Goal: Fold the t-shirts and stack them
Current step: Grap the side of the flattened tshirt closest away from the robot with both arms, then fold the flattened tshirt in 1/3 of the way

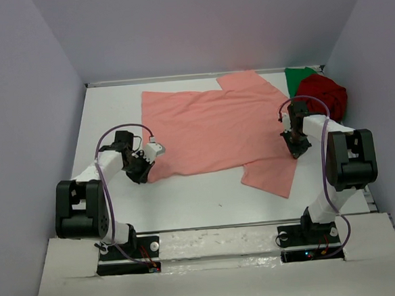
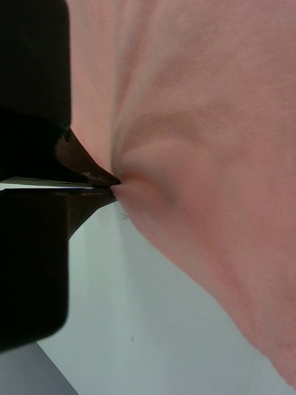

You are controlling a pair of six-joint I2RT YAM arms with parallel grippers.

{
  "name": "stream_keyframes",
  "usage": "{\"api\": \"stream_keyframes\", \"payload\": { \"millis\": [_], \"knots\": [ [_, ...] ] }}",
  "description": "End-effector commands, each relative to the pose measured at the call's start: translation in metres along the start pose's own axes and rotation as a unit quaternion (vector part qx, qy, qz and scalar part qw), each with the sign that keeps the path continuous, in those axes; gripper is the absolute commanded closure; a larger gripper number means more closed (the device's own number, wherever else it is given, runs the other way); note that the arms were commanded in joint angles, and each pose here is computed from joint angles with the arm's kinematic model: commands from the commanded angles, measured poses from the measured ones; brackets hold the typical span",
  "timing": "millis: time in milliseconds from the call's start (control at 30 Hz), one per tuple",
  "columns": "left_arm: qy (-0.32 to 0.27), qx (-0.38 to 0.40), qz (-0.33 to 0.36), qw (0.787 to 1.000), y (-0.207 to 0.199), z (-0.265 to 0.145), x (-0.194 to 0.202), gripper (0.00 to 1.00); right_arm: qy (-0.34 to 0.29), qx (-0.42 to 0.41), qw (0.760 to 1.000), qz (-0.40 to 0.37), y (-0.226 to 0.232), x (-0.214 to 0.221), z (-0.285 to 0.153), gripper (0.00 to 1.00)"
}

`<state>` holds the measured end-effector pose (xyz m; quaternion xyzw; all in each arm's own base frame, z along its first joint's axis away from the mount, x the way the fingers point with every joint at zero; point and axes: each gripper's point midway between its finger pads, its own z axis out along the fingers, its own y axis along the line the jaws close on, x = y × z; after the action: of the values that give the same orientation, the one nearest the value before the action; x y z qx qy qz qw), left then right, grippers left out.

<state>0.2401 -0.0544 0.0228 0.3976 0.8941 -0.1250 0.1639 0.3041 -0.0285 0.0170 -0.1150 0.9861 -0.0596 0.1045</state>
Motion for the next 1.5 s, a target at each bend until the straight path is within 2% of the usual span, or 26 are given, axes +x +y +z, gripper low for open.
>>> {"api": "stream_keyframes", "payload": {
  "millis": [0,400,567,767,1100,1467],
  "knots": [
    [-0.018,-0.009,0.016,1.0,-0.001,-0.021,-0.015,1.0,0.031,-0.045,0.998,0.001,0.018,0.018,0.014,1.0],
    [-0.043,-0.07,0.053,0.995,0.01,-0.081,-0.043,1.0,-0.003,-0.066,0.998,-0.022,0.021,0.013,-0.032,1.0],
    [-0.041,-0.081,0.057,0.994,0.014,-0.088,-0.046,1.0,-0.017,-0.077,0.997,-0.026,0.021,0.006,-0.06,1.0],
    [-0.039,-0.088,0.056,0.994,0.018,-0.086,-0.047,1.0,-0.045,-0.052,0.997,-0.027,0.009,-0.01,-0.081,1.0],
    [-0.032,-0.146,0.018,0.989,0.042,-0.084,-0.043,1.0,-0.012,-0.02,0.999,-0.025,-0.002,-0.004,-0.064,1.0],
    [-0.025,-0.153,0.004,0.988,0.053,-0.081,-0.042,1.0,-0.025,0.01,0.999,-0.016,-0.017,-0.027,-0.066,1.0]
  ]
}}
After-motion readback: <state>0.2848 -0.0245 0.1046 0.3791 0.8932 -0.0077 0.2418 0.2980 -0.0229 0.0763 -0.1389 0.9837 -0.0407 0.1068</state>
